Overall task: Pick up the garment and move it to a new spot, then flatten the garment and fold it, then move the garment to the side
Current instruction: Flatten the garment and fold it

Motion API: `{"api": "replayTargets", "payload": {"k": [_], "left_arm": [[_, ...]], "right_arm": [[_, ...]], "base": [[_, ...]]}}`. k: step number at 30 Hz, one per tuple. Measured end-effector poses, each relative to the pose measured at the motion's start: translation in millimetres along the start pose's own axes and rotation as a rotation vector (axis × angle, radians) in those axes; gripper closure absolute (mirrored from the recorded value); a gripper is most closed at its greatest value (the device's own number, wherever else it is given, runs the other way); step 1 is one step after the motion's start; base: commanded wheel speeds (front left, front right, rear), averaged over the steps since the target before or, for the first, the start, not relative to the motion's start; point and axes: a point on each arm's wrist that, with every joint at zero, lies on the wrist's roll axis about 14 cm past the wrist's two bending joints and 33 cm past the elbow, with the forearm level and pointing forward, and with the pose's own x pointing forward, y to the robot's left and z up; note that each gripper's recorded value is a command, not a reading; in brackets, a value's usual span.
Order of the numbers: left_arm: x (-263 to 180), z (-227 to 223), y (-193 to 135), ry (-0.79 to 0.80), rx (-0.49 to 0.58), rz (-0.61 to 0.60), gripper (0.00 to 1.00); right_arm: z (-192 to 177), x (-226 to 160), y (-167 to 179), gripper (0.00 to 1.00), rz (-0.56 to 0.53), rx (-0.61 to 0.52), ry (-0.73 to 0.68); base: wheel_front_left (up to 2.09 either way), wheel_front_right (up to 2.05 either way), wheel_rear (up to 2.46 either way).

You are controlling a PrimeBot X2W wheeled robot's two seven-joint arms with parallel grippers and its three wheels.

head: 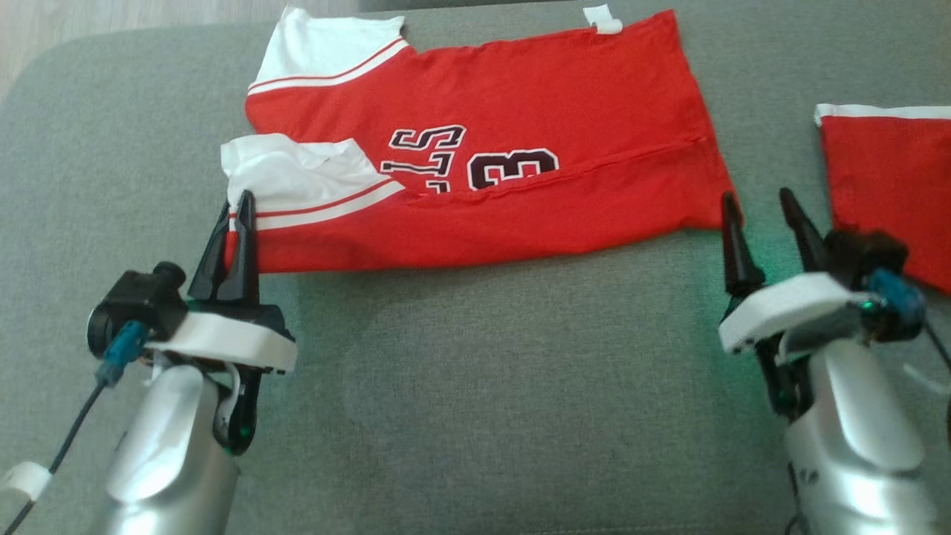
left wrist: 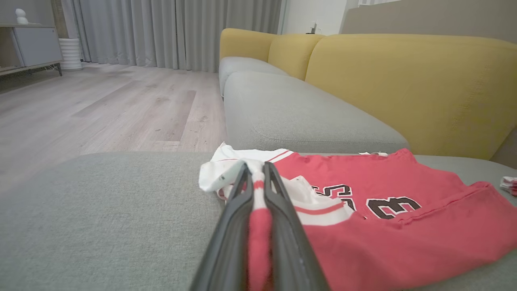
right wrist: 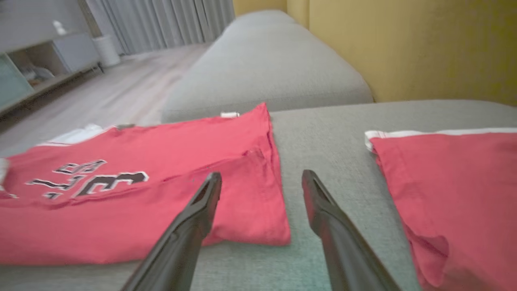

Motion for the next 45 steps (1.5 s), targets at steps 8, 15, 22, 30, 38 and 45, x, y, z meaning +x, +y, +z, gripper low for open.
{"api": "replayTargets", "payload": {"k": [8,15,22,30,38,45], "left_arm": [[-5,-6,-3,0.006,0.006,-0.016,1.00],[-8,-15,2,0.028,0.009,-0.010,1.00],[-8,-19,4,0.041,0.010,-0.004,1.00],[-14,-22,6,0.080,0.039,0.000,1.00],[-55,-45,-4,0.212,0.074,-0.038,1.00],[-80,-38,-14,0.237,0.087,-0.077,1.00]], "right_arm": [[-41,25,-9,0.00,-0.026,-0.049,0.260],[-62,38,-10,0.00,-0.026,-0.147,0.410],[-60,43,-9,1.00,-0.019,-0.160,0.424],[-57,20,-25,1.00,-0.072,-0.136,0.394],[-69,-35,-33,1.00,-0.108,-0.056,0.415],[-67,-74,-36,1.00,-0.125,-0.043,0.422]], "base": [[0.00,0.00,0.00],[0.00,0.00,0.00],[0.00,0.00,0.00],[0.00,0.00,0.00],[0.00,0.00,0.00],[0.00,0.00,0.00]]}}
